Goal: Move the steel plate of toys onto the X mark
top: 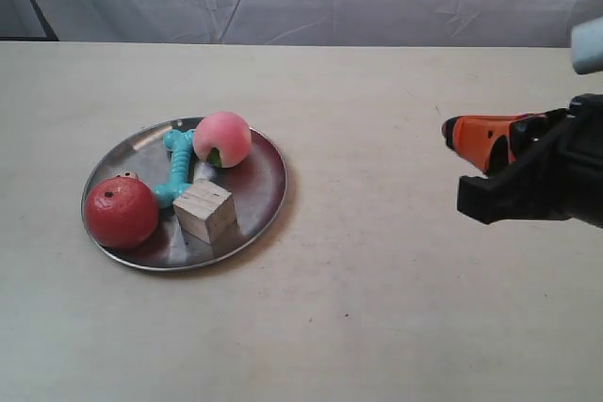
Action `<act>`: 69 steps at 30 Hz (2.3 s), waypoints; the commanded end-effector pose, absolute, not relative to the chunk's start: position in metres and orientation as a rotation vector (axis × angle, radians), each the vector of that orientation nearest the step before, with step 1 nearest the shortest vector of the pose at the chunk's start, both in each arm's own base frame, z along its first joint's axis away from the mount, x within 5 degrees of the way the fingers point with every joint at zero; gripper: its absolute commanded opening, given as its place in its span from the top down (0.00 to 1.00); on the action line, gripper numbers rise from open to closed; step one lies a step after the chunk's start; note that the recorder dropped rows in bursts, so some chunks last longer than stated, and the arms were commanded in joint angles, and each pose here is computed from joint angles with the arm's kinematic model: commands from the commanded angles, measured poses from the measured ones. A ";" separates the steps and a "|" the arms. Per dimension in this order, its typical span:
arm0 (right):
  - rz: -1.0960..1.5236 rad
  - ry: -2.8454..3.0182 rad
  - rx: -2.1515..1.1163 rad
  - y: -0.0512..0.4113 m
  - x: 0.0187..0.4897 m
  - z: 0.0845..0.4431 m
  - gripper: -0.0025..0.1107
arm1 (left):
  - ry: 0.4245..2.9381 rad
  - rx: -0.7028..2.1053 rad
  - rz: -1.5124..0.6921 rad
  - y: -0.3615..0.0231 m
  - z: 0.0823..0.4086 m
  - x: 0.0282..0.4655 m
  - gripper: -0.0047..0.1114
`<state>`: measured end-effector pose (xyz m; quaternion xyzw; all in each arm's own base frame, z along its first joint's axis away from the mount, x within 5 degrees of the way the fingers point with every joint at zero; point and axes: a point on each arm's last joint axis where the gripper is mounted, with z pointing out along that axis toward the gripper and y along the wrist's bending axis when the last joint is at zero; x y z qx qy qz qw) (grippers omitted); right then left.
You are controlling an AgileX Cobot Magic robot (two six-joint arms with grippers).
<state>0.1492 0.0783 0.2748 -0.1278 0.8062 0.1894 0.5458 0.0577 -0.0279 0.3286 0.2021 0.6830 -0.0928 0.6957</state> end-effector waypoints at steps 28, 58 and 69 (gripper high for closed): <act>0.181 1.214 -0.530 0.042 0.073 0.249 0.98 | 1.560 0.473 -0.216 -0.028 0.324 0.056 0.96; -0.133 1.017 -0.263 0.010 0.043 0.251 0.98 | 1.717 0.077 0.152 0.001 0.218 0.057 0.96; -0.133 1.024 -0.264 0.010 0.044 0.250 0.98 | 1.719 0.075 0.149 0.001 0.199 0.054 0.96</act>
